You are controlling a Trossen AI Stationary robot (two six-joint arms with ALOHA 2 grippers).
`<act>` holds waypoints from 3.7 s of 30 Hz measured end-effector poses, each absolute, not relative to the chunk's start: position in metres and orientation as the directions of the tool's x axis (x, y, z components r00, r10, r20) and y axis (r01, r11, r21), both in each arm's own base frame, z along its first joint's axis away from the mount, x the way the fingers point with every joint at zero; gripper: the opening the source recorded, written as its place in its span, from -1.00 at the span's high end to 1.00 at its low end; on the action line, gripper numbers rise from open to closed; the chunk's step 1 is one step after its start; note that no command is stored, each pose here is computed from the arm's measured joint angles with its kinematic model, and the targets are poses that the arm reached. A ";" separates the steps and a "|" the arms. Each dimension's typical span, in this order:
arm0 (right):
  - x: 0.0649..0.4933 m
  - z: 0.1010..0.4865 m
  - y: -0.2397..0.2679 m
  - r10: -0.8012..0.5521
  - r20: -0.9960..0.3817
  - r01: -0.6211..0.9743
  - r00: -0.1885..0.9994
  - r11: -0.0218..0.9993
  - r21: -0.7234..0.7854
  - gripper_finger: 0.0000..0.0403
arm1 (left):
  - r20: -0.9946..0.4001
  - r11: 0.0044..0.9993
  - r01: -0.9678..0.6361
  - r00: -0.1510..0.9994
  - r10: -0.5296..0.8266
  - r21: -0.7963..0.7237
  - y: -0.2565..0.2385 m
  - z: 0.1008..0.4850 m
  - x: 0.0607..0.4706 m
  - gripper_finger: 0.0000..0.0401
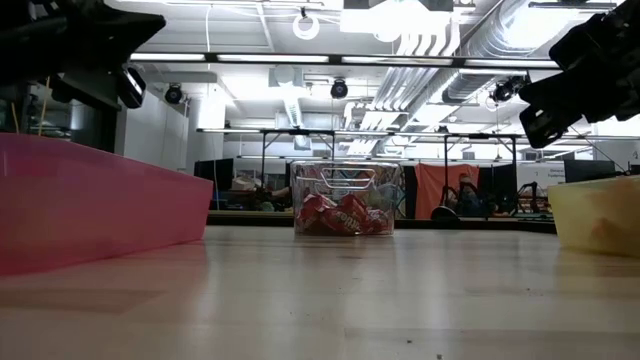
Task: Sort candy
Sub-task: Return to Home Position
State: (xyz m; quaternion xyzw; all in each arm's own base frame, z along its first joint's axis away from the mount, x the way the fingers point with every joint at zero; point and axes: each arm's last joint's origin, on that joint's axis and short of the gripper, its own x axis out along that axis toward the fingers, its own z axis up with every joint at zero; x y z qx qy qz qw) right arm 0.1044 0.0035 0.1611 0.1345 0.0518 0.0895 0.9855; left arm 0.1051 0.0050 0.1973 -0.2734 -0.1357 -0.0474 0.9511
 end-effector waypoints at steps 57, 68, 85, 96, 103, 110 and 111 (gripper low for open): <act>0.104 0.161 0.003 0.187 -0.077 -0.160 0.979 0.948 0.274 1.00 | 0.019 0.984 -0.003 1.000 0.006 -0.179 0.003 0.169 0.098 1.00; 0.096 0.172 0.006 0.213 0.056 -0.220 0.976 0.945 0.241 1.00 | 0.019 0.984 -0.003 1.000 0.006 -0.179 0.003 0.169 0.098 1.00; 0.097 0.170 0.002 0.110 0.043 -0.107 0.993 0.993 -0.058 1.00 | 0.009 0.984 -0.007 1.000 0.008 -0.179 0.003 0.168 0.098 1.00; 0.098 0.169 0.002 0.105 0.025 -0.104 0.994 0.993 -0.055 1.00 | 0.008 0.984 -0.008 1.000 0.010 -0.179 0.004 0.168 0.098 1.00; 0.098 0.169 0.002 0.105 0.024 -0.104 0.994 0.993 -0.055 1.00 | 0.009 0.984 -0.008 1.000 0.010 -0.179 0.004 0.168 0.098 1.00; 0.098 0.168 0.002 0.103 0.024 -0.101 0.994 0.993 -0.055 1.00 | 0.009 0.984 -0.008 1.000 0.010 -0.179 0.003 0.168 0.098 1.00; 0.098 0.168 0.002 0.103 0.024 -0.101 0.994 0.993 -0.055 1.00 | 0.009 0.984 -0.008 1.000 0.010 -0.179 0.003 0.168 0.098 1.00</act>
